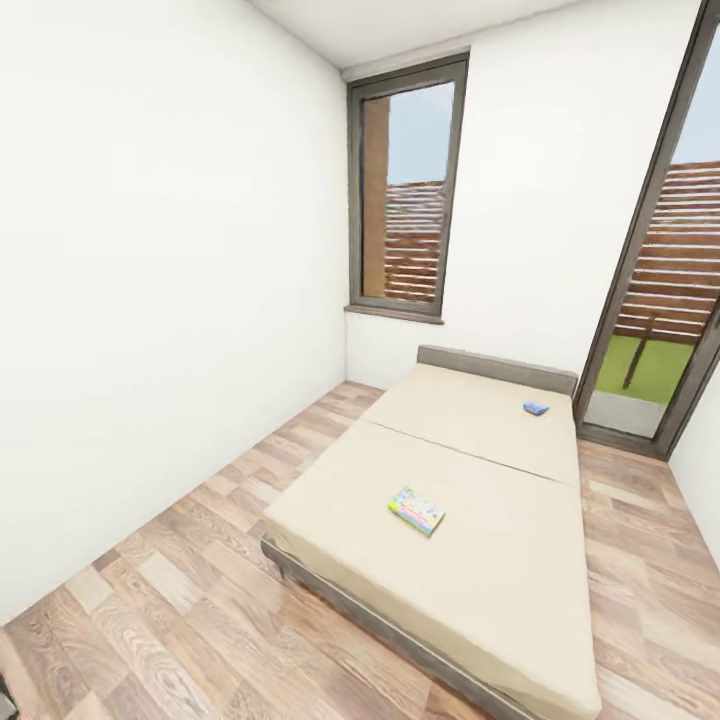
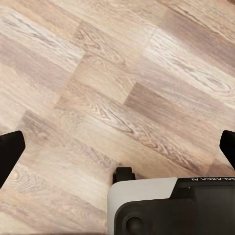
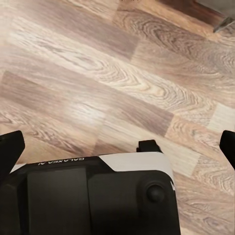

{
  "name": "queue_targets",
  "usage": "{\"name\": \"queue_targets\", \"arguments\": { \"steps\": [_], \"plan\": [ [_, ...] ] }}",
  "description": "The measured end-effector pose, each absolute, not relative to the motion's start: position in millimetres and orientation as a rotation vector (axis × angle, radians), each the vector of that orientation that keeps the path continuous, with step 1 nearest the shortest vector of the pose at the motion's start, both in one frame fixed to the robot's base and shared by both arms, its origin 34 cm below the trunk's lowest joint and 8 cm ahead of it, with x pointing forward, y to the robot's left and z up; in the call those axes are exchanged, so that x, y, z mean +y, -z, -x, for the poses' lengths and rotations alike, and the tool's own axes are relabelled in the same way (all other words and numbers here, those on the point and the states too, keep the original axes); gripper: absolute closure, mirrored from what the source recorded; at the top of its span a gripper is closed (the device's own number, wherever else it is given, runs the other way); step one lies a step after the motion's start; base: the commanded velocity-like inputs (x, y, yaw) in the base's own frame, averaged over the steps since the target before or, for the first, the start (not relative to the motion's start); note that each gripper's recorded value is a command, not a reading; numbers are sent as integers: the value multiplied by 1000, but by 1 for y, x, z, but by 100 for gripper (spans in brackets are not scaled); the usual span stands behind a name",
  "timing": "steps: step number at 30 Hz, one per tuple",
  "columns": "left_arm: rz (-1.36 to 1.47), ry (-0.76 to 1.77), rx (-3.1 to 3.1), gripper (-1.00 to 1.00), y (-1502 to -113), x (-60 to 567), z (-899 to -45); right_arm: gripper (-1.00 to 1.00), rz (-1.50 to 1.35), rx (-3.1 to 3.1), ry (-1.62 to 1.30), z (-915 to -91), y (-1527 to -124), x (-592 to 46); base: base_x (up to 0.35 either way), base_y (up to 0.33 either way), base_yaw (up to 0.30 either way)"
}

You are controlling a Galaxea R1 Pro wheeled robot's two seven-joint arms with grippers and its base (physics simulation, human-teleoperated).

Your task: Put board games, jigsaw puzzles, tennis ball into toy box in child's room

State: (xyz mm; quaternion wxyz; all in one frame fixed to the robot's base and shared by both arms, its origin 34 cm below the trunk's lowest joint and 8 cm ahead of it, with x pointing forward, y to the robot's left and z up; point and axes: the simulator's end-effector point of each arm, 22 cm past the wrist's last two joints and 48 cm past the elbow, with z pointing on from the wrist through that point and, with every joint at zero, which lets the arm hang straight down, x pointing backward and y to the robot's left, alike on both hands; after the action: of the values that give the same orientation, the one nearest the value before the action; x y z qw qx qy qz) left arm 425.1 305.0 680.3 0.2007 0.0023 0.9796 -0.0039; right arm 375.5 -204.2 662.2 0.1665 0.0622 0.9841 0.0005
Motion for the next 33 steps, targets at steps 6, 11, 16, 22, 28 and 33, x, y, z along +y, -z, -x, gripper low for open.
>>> {"name": "queue_targets", "arguments": {
  "steps": [6,11,16,22,28,33],
  "plan": [
    [-6,11,2737,-100,-680,305,-425,-100,-177,2802,0,-375,-662,-204,0,0,292],
    [-6,11,2737,-100,-680,305,-425,-100,-176,2802,-1,-375,-662,-204,0,0,292],
    [-6,11,2737,-100,-680,305,-425,-100,-176,2802,0,-375,-662,-204,0,0,292],
    [-6,12,2737,-100,-680,305,-425,-100,-176,2802,-1,-375,-662,-204,0,0,292],
    [-6,11,2738,-100,-680,305,-425,-100,-176,2803,-1,-375,-662,-204,0,0,292],
    [-6,12,2738,-100,-680,305,-425,-100,-176,2802,-1,-375,-662,-204,0,0,293]
  ]
}}
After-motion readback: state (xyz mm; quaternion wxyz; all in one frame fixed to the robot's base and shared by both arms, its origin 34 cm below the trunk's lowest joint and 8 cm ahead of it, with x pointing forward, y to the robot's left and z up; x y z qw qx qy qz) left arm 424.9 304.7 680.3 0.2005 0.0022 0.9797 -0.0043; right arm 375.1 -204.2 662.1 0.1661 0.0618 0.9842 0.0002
